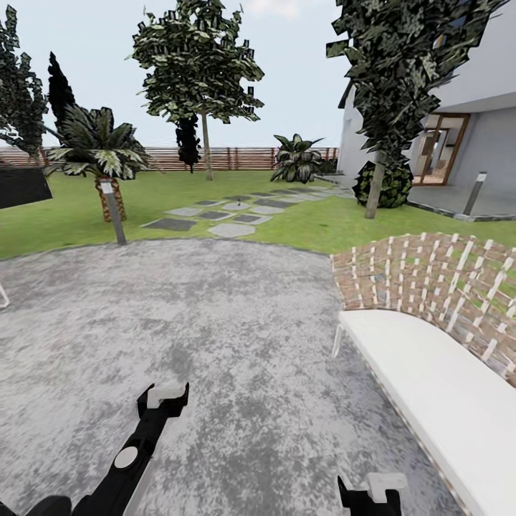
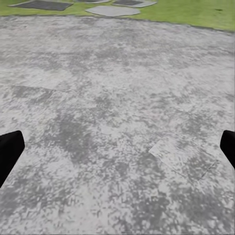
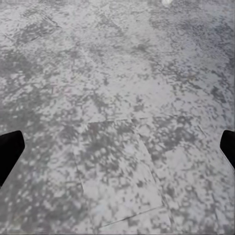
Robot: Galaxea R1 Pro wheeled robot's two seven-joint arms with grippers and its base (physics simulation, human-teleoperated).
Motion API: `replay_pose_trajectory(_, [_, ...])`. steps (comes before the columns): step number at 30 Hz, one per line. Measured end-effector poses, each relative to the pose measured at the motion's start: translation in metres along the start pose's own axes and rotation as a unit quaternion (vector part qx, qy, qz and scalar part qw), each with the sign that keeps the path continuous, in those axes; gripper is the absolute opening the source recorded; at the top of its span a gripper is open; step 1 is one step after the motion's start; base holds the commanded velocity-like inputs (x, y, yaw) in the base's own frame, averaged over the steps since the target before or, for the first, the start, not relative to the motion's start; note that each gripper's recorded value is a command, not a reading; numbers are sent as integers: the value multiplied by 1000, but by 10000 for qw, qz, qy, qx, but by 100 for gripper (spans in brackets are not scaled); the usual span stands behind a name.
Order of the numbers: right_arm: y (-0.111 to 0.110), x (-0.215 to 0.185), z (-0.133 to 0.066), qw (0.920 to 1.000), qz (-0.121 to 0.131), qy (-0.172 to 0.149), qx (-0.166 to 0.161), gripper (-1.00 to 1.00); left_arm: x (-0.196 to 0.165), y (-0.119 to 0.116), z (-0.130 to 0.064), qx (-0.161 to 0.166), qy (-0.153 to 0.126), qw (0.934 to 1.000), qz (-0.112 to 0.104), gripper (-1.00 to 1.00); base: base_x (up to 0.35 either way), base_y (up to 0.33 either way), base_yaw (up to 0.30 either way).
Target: In the garden, pick up the pesticide atomizer on the floor and spray pesticide onto both trees until each tree trunk is fully covered.
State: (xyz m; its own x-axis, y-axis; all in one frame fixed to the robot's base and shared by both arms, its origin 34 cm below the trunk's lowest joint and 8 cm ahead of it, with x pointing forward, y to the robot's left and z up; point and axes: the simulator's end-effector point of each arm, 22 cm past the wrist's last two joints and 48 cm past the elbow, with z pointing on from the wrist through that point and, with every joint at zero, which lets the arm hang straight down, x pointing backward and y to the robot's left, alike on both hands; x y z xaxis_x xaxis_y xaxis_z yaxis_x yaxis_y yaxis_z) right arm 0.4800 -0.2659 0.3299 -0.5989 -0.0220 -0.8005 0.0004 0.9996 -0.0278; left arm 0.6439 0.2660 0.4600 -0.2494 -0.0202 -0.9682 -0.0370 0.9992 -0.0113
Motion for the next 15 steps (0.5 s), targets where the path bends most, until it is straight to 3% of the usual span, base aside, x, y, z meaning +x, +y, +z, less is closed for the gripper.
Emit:
replay_pose_trajectory(8, [0, 0, 0, 10000, -3, 0, 0, 100, 0, 0, 0, 0, 0, 10000, 0, 100, 327, -80, 10])
replay_pose_trajectory(15, [0, 1, 0, 10000, -3, 10, 0, 100, 1, 0, 0, 0, 12, 10000, 0, 100, 327, -80, 197])
